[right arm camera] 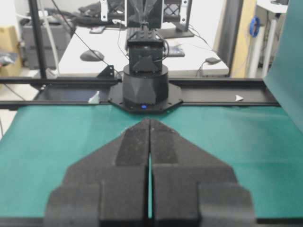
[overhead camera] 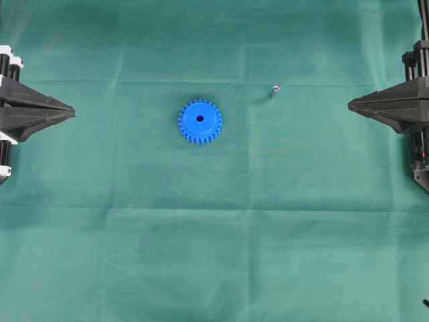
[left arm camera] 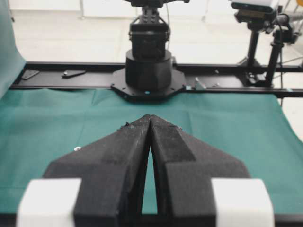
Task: Insert the shaft placed at a random location into the center hole of the medium gear at another random location.
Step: 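Move the right gripper open toward the upright silver shaft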
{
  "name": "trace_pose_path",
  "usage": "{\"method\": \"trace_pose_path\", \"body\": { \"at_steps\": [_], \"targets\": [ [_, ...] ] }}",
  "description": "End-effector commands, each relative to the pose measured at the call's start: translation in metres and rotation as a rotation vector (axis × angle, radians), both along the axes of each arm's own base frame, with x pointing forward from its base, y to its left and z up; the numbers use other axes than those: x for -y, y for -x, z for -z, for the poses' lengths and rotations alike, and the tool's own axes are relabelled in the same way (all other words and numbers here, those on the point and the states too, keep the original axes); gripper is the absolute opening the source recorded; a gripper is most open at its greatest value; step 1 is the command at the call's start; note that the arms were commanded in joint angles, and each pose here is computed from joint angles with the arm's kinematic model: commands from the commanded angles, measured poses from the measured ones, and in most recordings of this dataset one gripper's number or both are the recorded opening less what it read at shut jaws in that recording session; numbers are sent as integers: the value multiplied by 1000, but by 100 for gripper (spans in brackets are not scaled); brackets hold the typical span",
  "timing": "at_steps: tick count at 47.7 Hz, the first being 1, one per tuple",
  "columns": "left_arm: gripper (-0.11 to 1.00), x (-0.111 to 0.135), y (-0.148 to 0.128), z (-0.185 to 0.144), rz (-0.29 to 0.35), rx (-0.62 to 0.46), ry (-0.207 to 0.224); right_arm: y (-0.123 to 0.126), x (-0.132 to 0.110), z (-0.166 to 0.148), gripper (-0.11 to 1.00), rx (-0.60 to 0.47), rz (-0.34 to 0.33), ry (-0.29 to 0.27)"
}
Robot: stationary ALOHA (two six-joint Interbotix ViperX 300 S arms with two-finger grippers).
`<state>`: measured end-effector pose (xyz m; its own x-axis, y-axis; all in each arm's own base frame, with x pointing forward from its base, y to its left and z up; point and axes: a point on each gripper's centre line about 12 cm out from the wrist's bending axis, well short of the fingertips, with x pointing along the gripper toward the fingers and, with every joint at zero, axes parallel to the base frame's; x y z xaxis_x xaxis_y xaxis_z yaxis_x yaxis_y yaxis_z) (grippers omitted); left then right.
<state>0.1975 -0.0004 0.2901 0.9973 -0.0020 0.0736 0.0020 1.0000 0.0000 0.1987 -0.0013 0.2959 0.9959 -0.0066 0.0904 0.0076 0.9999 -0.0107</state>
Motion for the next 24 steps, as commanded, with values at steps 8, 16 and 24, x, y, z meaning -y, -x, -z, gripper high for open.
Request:
{"method": "trace_pose_path", "body": {
  "at_steps": [8,16,24],
  "targets": [
    [0,1,-4,-6,8,-29,-6,-5,8,-1,1,-33,38,17],
    [0,1,-4,-6,8,-31,-6,-7,18,5,1,-70,90,15],
    [0,1,-4,-6,5,-32,-6,-11,33,20,1,-134,155,4]
  ]
}}
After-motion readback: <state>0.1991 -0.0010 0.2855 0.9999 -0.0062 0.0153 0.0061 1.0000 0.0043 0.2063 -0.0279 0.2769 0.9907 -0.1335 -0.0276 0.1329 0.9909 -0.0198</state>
